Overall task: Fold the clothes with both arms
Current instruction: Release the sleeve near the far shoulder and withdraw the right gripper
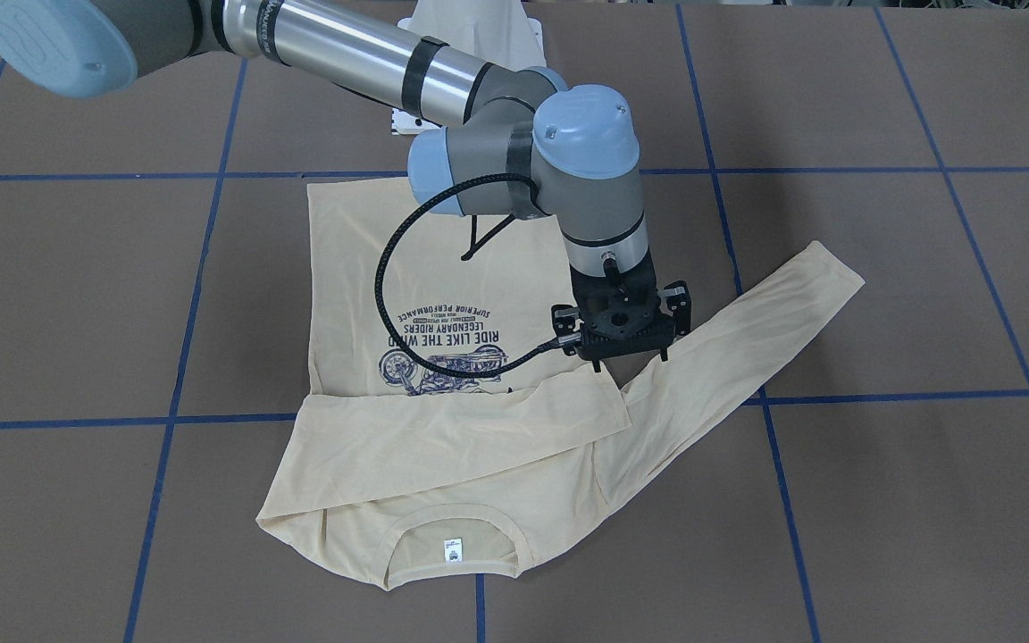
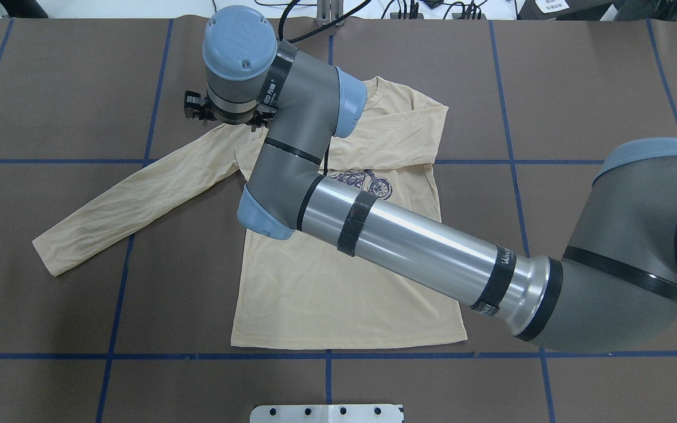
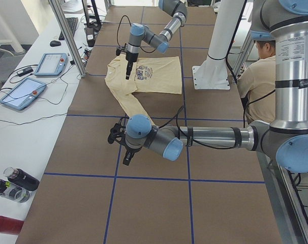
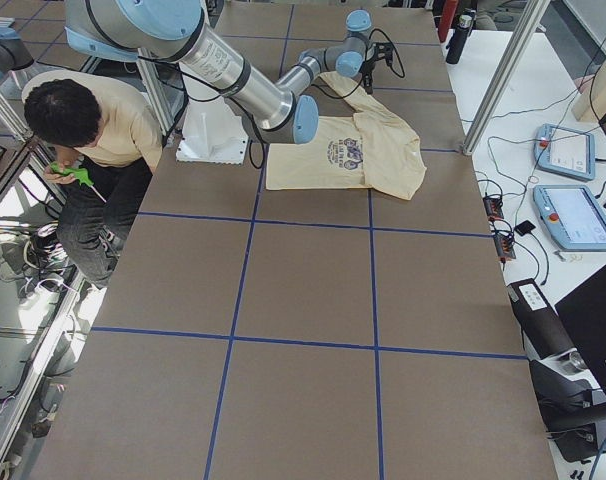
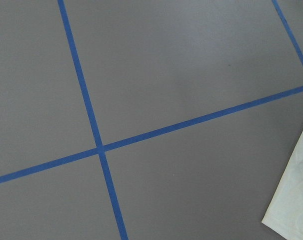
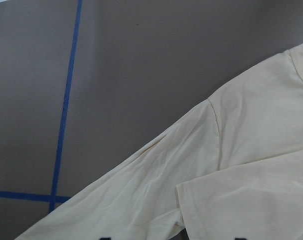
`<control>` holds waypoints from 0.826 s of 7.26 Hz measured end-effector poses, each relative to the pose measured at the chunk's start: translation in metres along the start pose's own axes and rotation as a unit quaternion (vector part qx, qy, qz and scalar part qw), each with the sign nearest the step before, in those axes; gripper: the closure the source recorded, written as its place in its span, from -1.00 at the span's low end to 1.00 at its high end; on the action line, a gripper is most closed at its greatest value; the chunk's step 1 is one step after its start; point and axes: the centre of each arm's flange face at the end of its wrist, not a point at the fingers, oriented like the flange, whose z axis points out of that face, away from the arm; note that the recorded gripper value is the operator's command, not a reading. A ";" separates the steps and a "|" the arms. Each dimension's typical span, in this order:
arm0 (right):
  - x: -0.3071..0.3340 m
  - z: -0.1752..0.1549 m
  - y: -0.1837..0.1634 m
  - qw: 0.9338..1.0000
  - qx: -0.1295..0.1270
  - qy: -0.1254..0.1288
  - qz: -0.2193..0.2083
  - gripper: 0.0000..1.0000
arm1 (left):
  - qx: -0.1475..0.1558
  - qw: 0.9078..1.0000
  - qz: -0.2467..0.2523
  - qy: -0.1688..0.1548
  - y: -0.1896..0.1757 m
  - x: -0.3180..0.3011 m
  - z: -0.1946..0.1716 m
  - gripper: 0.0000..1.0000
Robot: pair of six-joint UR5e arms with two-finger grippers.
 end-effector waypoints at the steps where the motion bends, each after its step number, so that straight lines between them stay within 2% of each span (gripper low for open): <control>1: 0.012 -0.006 -0.007 1.000 -0.016 -0.002 0.021 -0.96 | 0.002 1.000 -0.006 0.008 -0.005 0.018 0.014 -0.99; 3: 0.065 -0.020 -0.012 0.998 -0.045 0.005 0.052 -0.96 | 0.007 1.000 -0.012 0.018 -0.006 0.065 0.056 -1.00; 5: 0.151 -0.033 -0.009 0.994 -0.072 0.006 0.081 -0.97 | -0.019 0.998 -0.048 0.026 0.007 0.095 0.099 -0.91; 6: 0.205 -0.045 -0.004 0.991 -0.083 0.006 0.100 -0.97 | -0.040 0.997 -0.051 0.029 0.016 0.101 0.124 -0.52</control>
